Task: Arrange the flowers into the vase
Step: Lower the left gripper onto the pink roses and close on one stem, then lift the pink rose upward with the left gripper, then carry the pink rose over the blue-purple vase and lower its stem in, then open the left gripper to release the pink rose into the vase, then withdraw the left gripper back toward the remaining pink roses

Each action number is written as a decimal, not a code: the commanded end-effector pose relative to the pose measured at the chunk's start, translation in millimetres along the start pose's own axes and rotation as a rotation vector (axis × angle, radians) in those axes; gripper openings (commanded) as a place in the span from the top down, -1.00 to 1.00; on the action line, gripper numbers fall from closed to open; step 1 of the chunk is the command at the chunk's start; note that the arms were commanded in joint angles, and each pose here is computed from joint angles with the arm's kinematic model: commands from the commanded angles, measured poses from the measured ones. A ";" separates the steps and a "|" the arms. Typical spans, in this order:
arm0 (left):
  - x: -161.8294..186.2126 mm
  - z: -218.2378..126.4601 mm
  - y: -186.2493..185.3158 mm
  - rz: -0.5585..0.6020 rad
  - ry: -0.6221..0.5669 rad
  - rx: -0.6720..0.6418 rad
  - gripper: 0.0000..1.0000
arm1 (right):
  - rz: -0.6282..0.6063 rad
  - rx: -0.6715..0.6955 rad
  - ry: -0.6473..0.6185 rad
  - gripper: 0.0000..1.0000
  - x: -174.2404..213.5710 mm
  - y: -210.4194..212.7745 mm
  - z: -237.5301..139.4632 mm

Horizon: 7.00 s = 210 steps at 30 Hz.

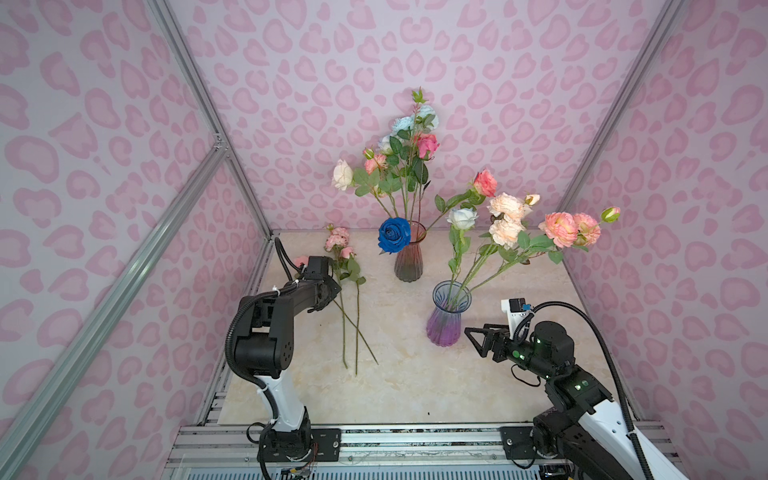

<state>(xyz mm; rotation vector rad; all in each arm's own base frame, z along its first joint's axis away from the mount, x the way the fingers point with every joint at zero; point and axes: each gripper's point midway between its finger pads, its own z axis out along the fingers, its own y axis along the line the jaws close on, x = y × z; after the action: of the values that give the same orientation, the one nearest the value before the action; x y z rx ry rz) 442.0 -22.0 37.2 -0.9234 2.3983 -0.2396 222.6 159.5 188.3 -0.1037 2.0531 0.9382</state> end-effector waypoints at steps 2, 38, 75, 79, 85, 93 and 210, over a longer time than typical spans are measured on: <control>-8.1 -14.8 -0.1 0.028 -0.044 0.001 0.94 | -0.009 -0.009 -0.012 -0.81 -7.3 5.1 0.1; -22.9 -318.8 -53.8 0.236 -0.478 0.528 0.94 | -0.051 -0.058 -0.037 -0.79 -41.7 35.5 5.9; 97.9 -570.2 -228.8 0.717 -0.915 1.483 0.94 | -0.113 0.035 -0.117 -0.80 -47.8 24.6 -15.1; 101.2 -575.4 -261.1 0.726 -0.948 1.506 0.94 | -0.113 0.045 -0.132 -0.80 -50.5 23.2 -17.0; 109.8 -566.6 -298.4 0.686 -0.956 1.539 0.94 | -0.115 0.044 -0.144 -0.81 -53.2 25.0 -21.1; 122.3 -527.0 -329.9 0.668 -0.935 1.476 0.94 | -0.108 0.047 -0.146 -0.81 -48.9 21.7 -24.5; 64.2 -189.4 -37.8 0.309 -0.280 0.254 -0.09 | -0.024 0.147 -0.172 -0.81 -54.1 -5.4 -2.6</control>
<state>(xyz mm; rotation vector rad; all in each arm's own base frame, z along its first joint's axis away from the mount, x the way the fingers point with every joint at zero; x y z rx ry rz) 306.9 -94.2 182.7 -0.3745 2.1347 -0.1945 253.6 141.3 219.4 0.0119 1.9782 0.7515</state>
